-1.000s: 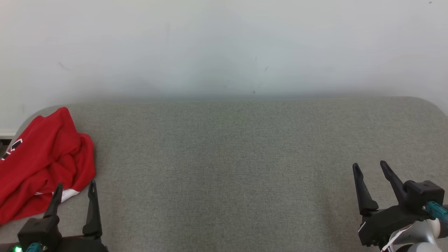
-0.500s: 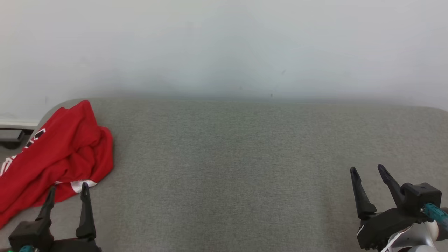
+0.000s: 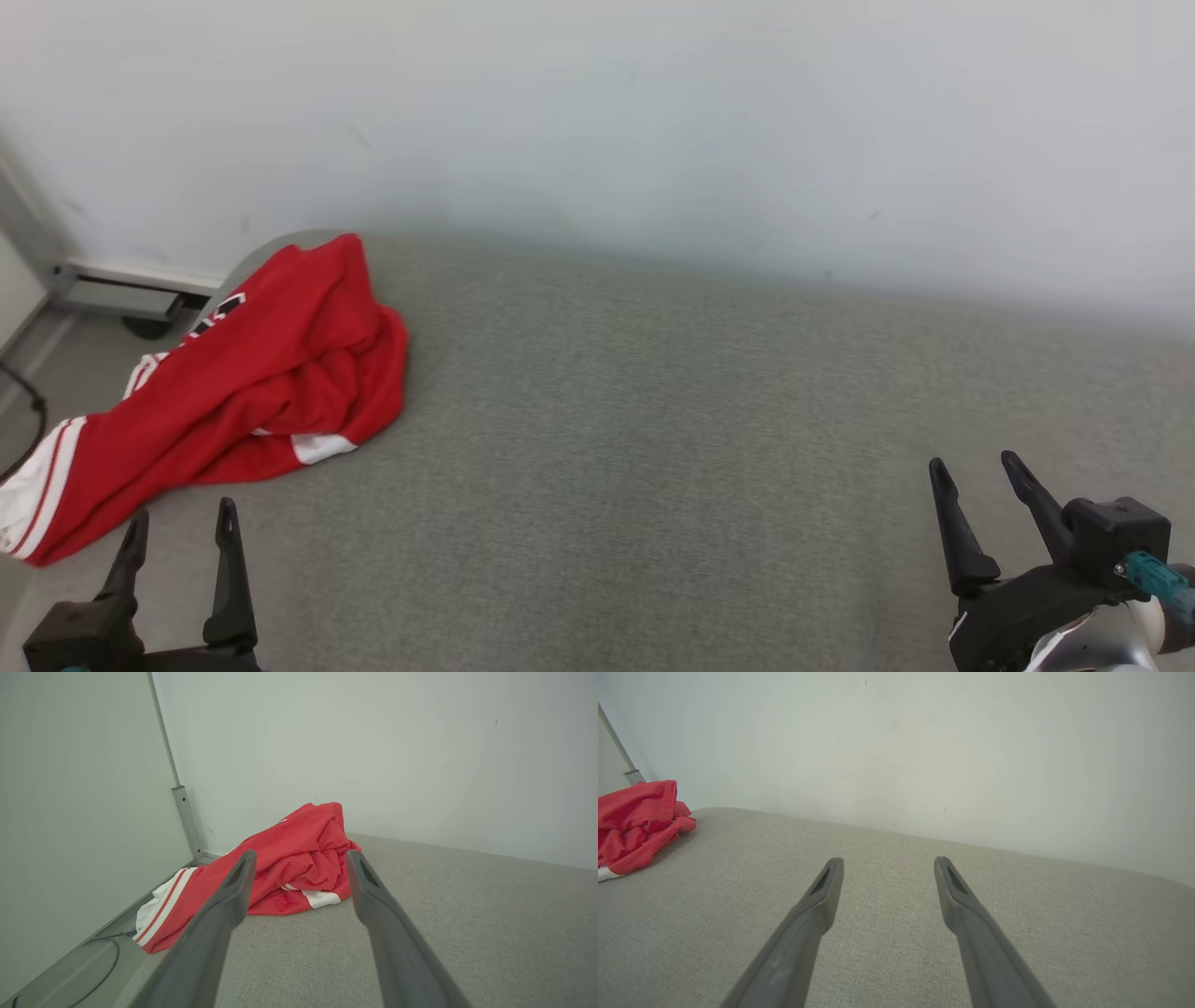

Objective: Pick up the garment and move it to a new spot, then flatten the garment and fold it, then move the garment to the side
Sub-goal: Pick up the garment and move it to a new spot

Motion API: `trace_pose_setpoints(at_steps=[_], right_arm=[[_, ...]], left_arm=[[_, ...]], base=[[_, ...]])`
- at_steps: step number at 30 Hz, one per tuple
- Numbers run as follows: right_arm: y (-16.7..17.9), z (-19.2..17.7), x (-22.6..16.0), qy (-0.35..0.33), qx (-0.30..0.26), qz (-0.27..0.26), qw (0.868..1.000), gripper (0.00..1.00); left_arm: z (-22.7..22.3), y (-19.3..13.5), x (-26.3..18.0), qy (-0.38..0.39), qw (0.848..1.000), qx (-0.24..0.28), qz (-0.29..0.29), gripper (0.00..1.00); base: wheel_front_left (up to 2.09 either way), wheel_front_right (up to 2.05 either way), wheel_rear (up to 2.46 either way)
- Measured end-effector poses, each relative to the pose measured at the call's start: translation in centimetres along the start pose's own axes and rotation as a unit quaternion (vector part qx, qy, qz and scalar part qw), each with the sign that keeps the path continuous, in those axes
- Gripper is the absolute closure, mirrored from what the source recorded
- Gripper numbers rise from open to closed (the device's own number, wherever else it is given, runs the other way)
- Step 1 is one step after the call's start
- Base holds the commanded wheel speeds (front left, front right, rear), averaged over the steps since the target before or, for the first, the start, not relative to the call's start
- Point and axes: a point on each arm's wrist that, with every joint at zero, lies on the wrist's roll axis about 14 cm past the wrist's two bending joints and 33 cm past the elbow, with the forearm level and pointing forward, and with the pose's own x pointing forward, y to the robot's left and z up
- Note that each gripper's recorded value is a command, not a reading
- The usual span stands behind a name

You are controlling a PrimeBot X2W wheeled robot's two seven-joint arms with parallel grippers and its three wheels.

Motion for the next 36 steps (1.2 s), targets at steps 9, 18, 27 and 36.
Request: trace_pose_setpoints(at_steps=[9,18,27,36], right_arm=[[3.9,-0.4,1.9,0.008,0.001,0.057,0.998,0.00],[7.2,-0.7,2.9,0.013,0.004,0.103,0.995,0.00],[8.7,-0.9,3.3,0.017,0.004,0.124,0.992,0.00],[9.1,-1.1,3.5,0.020,0.006,0.130,0.991,0.00]], left_arm=[[-0.3,3.3,-2.2,0.007,0.999,0.004,0.051,0.00],[0.0,6.4,-4.2,0.005,0.995,0.009,0.097,0.00],[0.2,7.6,-5.3,0.002,0.993,0.006,0.120,0.00],[0.6,8.0,-4.9,-0.008,0.991,-0.022,0.129,0.00]], base=[[0.00,0.00,0.00],[0.00,0.00,0.00],[0.00,0.00,0.00],[0.00,0.00,0.00]])
